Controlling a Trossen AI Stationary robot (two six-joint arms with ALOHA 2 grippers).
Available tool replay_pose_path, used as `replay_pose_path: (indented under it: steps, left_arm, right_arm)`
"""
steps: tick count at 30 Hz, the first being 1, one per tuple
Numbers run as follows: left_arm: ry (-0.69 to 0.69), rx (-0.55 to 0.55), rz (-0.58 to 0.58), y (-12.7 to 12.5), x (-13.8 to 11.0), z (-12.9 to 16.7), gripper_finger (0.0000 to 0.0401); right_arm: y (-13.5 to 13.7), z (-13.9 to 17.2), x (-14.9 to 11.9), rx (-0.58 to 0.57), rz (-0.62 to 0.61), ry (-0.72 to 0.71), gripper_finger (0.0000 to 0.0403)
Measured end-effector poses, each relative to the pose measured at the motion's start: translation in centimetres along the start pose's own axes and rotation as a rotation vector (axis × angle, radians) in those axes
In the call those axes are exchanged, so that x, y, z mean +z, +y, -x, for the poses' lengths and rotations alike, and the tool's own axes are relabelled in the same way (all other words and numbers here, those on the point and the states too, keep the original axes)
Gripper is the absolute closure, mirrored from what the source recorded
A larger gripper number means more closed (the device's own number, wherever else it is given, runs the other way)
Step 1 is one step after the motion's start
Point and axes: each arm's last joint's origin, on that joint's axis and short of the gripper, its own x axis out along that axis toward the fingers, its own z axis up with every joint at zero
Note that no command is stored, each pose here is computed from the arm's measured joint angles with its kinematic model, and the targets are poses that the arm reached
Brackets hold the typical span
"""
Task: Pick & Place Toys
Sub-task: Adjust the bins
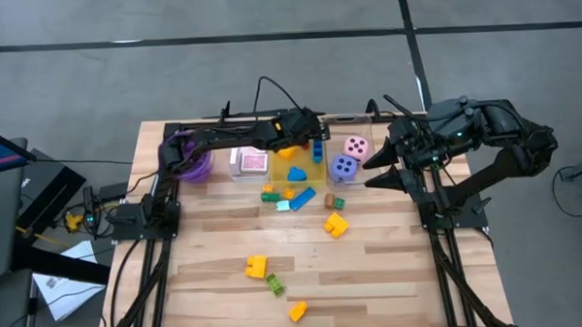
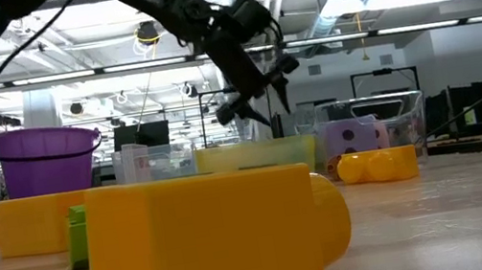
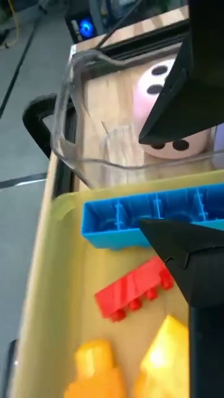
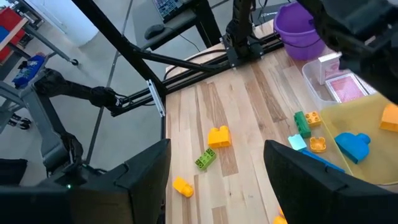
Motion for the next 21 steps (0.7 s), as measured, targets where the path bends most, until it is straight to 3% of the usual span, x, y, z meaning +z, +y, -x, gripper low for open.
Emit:
replay_pose_path:
  steps: [5, 11, 21]
  left_arm:
    - [0.043, 0.104, -0.085, 1.1, 1.5, 1.8, 0.0255]
    - [0.195, 0.152, -0.075, 3.0, 2.7, 1.6, 0.0384]
    - [0.303, 0.301, -0.090, 4.9, 2.3, 2.0, 0.0400]
  right_arm:
    - [0.0, 0.0, 0.0, 0.000, 0.003, -0.001, 0.0153]
    - [0.0, 0.0, 0.1, 0.003, 0.019, -0.007, 0.0153]
    - [0.0, 0.0, 0.1, -0.003, 0.034, -0.011, 0.0153]
